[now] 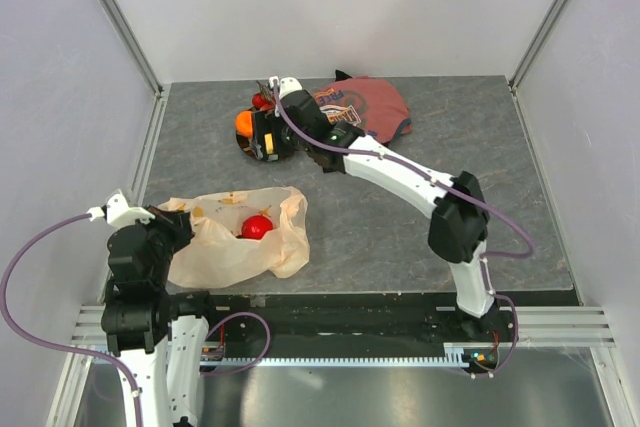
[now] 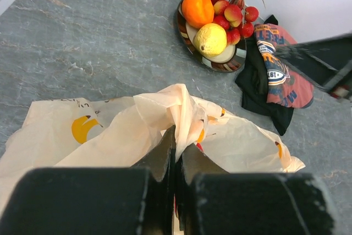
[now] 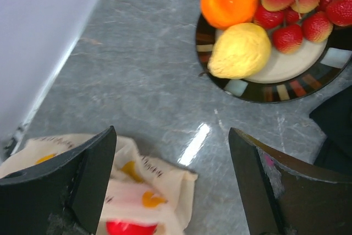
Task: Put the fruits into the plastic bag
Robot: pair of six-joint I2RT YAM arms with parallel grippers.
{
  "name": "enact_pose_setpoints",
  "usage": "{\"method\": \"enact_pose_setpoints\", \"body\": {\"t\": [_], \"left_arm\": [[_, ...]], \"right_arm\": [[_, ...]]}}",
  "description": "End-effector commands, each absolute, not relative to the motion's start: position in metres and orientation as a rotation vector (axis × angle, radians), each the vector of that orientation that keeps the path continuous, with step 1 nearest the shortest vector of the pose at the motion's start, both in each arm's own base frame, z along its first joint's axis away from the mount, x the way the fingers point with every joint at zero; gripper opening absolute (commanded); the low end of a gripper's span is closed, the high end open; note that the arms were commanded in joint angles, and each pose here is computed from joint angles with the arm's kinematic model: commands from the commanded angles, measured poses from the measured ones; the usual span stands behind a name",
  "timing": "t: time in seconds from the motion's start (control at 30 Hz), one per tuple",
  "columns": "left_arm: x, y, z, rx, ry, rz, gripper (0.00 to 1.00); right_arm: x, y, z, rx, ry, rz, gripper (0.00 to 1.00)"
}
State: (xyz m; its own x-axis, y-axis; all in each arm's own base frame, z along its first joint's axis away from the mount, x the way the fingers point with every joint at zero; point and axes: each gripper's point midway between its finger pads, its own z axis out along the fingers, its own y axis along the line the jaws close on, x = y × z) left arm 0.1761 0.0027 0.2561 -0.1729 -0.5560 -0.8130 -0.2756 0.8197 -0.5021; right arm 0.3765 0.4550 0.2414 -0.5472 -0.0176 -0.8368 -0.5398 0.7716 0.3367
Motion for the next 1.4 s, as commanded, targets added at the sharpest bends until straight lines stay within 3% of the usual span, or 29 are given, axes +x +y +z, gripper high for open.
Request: {"method": "enact_pose_setpoints", "body": {"t": [0.0, 0.5, 1.37], "left_arm": [[0.181, -0.005, 0.26, -0.665, 1.739, -0.359, 0.02], [0.183, -0.019, 0.235, -0.64, 1.824, -0.421, 0.02], [0.184, -0.025, 0.236, -0.537, 1.877, -0.413, 0.01]], "right_arm": [[0.413, 0.457, 0.231, -0.357, 2.05, 0.652, 0.91], [0.487, 0.482, 0.14, -0.244, 2.095, 0.683, 0.92], [0.511, 0.488, 0.086, -0.097, 2.104, 0.755, 0.92]]}}
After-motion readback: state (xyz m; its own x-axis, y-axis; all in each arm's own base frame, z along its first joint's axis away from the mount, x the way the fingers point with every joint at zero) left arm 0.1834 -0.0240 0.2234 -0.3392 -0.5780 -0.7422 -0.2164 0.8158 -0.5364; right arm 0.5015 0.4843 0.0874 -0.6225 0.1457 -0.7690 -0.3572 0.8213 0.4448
